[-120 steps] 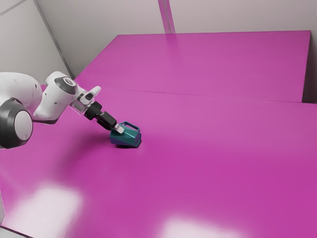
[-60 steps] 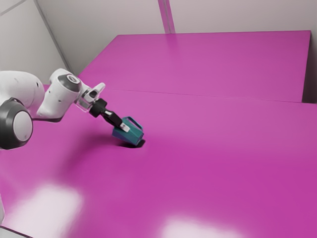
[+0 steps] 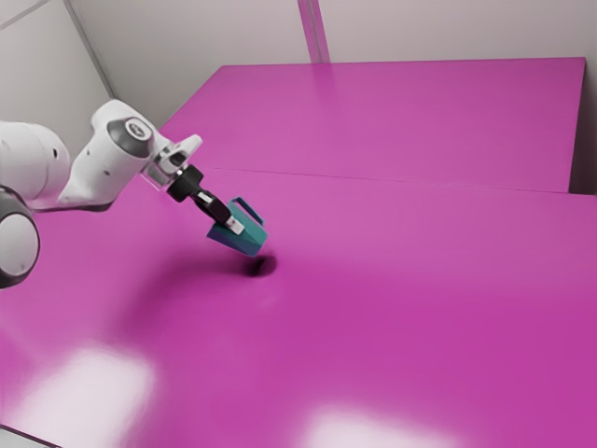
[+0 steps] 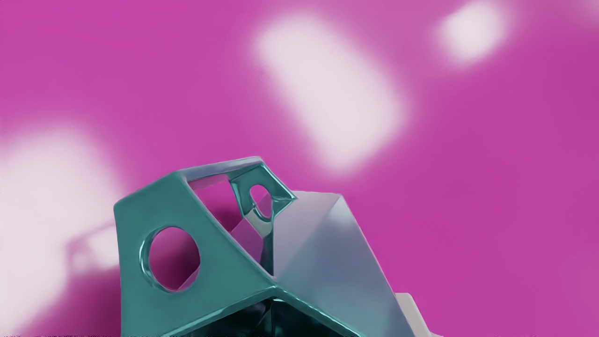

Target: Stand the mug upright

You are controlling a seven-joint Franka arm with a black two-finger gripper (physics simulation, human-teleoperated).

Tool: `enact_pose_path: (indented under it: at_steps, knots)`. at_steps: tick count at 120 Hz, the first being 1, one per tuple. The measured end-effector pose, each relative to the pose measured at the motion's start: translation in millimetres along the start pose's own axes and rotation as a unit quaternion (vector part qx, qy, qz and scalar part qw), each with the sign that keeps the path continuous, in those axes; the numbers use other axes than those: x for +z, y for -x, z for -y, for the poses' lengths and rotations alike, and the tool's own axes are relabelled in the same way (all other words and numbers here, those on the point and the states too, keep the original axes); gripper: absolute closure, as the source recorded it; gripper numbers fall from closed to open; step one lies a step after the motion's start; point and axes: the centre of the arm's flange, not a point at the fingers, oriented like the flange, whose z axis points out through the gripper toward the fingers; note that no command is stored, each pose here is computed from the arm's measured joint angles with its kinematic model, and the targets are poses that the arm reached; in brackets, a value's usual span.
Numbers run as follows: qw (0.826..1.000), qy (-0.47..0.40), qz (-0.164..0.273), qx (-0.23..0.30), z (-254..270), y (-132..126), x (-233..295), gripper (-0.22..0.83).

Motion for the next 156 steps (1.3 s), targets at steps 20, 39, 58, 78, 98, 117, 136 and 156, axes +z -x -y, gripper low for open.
enact_pose_path:
  at_steps: [20, 39, 58, 78, 98, 117, 136, 156]
  knots:
    - [0.995, -0.072, 0.069, 0.027, -25, 5, -4, 0.79]
    - [0.986, -0.116, 0.115, 0.031, -36, 17, -1, 0.79]
    - [0.978, -0.142, 0.153, 0.021, -33, 30, 10, 0.79]
    - [0.964, -0.183, 0.186, 0.043, -52, 17, 17, 0.79]
    - [0.954, -0.21, 0.209, 0.044, -57, 15, 21, 0.79]
    - [0.945, -0.226, 0.233, 0.05, -65, 13, 34, 0.79]
    - [0.939, -0.228, 0.254, 0.046, -74, 23, 51, 0.79]
    - [0.932, -0.234, 0.272, 0.046, -93, 38, 62, 0.79]
